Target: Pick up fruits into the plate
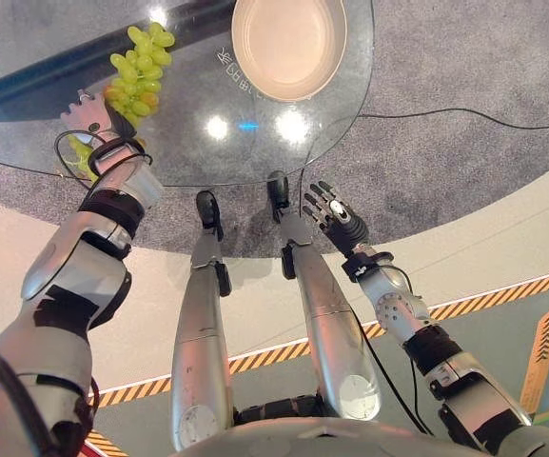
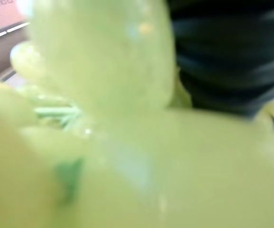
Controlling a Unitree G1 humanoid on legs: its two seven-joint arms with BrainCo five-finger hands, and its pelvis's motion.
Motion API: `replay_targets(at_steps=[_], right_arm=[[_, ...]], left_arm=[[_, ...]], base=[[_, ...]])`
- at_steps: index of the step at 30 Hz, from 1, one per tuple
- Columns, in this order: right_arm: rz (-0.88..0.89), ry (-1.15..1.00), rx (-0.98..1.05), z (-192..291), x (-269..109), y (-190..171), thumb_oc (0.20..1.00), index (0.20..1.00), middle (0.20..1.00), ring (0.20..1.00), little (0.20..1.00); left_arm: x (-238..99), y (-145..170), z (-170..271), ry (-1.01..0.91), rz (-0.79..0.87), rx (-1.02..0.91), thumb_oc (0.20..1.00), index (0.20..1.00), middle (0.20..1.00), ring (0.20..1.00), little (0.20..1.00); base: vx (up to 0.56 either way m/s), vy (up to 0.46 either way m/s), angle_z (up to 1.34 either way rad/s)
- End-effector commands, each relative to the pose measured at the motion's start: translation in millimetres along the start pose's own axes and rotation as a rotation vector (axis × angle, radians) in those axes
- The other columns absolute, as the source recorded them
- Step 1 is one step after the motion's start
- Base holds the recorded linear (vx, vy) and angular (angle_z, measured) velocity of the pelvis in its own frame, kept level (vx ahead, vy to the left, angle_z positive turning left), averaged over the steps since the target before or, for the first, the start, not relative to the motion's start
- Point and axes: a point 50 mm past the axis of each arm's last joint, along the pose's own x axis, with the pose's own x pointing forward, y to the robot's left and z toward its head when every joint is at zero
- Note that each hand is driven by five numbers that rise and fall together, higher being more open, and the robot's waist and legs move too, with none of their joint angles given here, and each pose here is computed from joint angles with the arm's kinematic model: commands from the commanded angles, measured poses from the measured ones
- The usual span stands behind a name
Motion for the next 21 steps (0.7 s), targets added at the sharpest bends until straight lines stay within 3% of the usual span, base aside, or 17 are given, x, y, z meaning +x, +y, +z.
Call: replay_targets(at_steps=[1,14,21], right_arm=[[0.041,-0.032,0.059,-6,-8,9,1.0,1.0,1.0,1.0,1.0],[0.004,-0.021,0.044,-11,-21,-4,1.0,1.0,1.0,1.0,1.0],[0.009,-0.021,0.049,-11,-30,-7,1.0,1.0,1.0,1.0,1.0]], left_arm=[[-13,-35,-23,0.022,-0.127,-0.112,0.2,0.2,0.2,0.2,0.2],[-35,-54,-27,-0.181,-0.272,-0.557,0.2,0.2,0.2,0.2,0.2],[-54,-57,-34,-0.287,-0.367,-0.628,0.2,0.2,0.2,0.2,0.2]], base=[[0.0,0.0,0.0],[0.03,0.035,0.0],[0.08,0.039,0.05]])
